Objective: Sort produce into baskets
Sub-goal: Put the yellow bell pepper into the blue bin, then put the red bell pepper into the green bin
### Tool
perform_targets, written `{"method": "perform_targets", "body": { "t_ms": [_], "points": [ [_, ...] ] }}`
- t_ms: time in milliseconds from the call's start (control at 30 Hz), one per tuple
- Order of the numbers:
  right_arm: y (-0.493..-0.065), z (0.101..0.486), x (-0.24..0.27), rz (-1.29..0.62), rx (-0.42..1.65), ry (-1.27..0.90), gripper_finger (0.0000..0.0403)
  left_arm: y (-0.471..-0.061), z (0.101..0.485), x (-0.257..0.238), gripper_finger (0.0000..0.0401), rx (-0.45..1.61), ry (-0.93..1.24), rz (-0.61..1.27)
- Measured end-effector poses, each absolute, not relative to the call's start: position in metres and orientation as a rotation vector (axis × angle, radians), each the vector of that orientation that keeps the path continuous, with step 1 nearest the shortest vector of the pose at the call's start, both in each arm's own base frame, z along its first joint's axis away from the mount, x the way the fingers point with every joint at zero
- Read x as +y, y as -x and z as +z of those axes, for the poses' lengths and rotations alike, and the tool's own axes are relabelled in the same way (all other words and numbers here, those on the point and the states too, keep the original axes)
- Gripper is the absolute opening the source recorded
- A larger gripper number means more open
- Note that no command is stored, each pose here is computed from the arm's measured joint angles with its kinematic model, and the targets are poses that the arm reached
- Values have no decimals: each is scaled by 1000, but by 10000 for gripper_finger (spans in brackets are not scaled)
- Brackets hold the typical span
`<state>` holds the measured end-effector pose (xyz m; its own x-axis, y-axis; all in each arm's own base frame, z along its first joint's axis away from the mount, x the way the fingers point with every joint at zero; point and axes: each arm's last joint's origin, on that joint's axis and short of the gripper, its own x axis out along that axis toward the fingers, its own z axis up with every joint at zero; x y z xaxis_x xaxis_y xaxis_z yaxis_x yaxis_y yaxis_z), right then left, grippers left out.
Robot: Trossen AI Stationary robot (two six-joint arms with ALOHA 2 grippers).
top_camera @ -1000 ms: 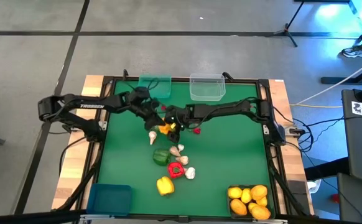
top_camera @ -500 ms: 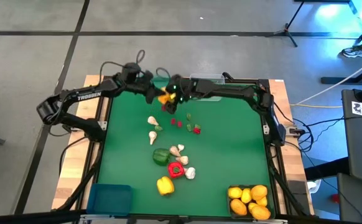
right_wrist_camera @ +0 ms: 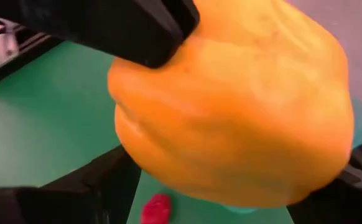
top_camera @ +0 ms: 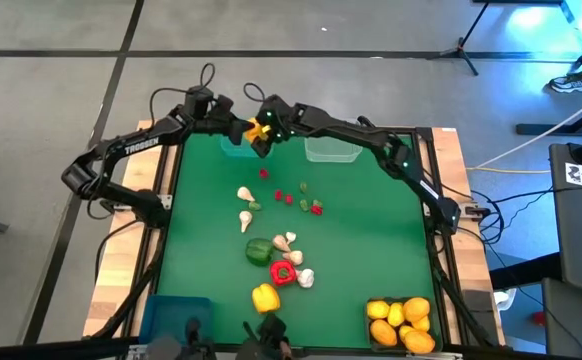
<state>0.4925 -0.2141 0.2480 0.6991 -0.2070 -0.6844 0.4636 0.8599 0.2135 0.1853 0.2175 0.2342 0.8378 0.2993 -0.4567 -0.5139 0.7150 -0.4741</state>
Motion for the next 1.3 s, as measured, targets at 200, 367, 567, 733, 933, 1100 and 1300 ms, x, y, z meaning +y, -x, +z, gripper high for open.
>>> {"method": "perform_targets", "body": {
  "t_ms": [200,367,567,733,933,1100,1300],
  "points": [
    [-486,239,-225,-401,779,-449,324,-186,221,225,33,403,658,499],
    [-483,236,-224,-431,826,-418,324,-186,213,227,33,434,668,547],
    [-482,241,-225,-436,820,-418,324,-182,213,229,33,433,671,574],
    [-480,240,-224,-443,842,-418,324,-181,212,228,33,452,690,572],
    [-479,239,-225,-475,850,-405,324,-181,211,228,33,464,676,562],
    [-479,239,-225,-476,855,-404,324,-180,211,228,33,469,674,572],
    [-467,271,-218,-458,845,-336,324,-180,213,226,33,461,680,551]
  ]
}}
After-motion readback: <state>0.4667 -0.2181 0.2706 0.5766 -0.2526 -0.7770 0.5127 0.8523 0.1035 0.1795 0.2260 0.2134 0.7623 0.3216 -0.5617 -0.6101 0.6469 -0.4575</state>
